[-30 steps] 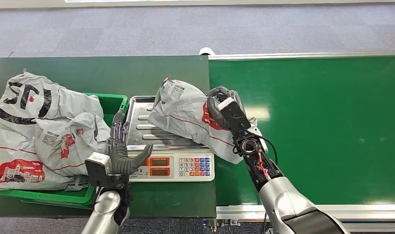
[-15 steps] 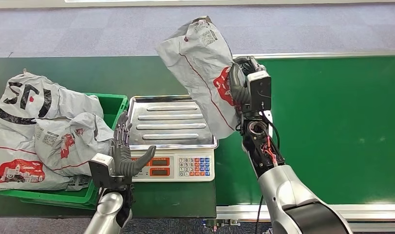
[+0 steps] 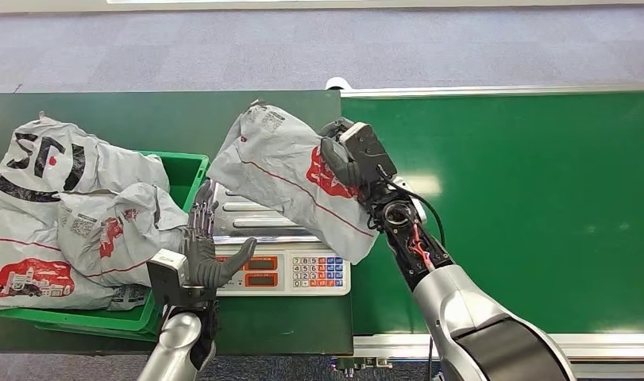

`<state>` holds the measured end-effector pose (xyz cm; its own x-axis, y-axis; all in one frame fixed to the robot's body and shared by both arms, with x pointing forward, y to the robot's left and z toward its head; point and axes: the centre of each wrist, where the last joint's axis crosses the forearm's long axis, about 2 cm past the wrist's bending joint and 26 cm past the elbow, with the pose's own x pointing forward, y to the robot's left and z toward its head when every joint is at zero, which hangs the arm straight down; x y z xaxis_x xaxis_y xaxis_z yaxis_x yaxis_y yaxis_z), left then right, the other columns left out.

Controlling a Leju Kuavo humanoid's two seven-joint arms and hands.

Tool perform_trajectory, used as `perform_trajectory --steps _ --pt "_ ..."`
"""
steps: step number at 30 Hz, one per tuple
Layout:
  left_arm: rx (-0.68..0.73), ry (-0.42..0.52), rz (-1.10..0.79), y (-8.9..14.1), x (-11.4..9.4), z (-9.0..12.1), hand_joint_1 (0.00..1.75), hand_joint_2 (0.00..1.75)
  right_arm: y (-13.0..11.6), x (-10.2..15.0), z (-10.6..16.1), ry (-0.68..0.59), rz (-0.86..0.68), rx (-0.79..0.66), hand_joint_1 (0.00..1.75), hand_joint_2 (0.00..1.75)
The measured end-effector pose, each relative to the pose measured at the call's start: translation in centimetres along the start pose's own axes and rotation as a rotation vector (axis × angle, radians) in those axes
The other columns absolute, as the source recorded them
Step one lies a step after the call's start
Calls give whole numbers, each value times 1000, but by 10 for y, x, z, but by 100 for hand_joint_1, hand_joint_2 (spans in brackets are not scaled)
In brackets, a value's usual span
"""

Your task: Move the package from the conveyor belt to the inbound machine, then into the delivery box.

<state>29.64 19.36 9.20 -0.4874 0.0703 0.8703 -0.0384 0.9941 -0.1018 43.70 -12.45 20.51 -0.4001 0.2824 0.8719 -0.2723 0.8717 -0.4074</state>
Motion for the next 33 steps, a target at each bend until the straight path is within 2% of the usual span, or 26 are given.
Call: perform_trajectory --steps 2,4,6,8,12,20,24,28,33 --pt "-9 3 0 0 -1 0 0 175 7 -3 2 88 5 134 175 175" --pt "-19 10 -1 1 -3 1 0 175 17 -7 7 179 13 288 87 175" --pt "-23 13 -6 1 -3 2 0 175 22 -10 10 216 26 339 0 87" --pt "-24 16 -10 1 -3 3 0 175 23 -10 10 231 56 323 0 0" --pt "-26 28 -17 2 -4 8 0 175 22 -11 10 212 88 252 0 0" --pt "-22 32 -22 2 -3 10 0 175 16 -12 11 96 153 51 0 0" --pt "-13 34 -25 3 -3 11 0 175 13 -11 11 33 210 -54 0 175" --pt "6 35 -31 3 -3 12 0 175 11 -5 11 -105 284 -239 0 175" --pt "9 31 -27 4 -3 11 0 175 20 -9 20 -32 184 -127 0 175"
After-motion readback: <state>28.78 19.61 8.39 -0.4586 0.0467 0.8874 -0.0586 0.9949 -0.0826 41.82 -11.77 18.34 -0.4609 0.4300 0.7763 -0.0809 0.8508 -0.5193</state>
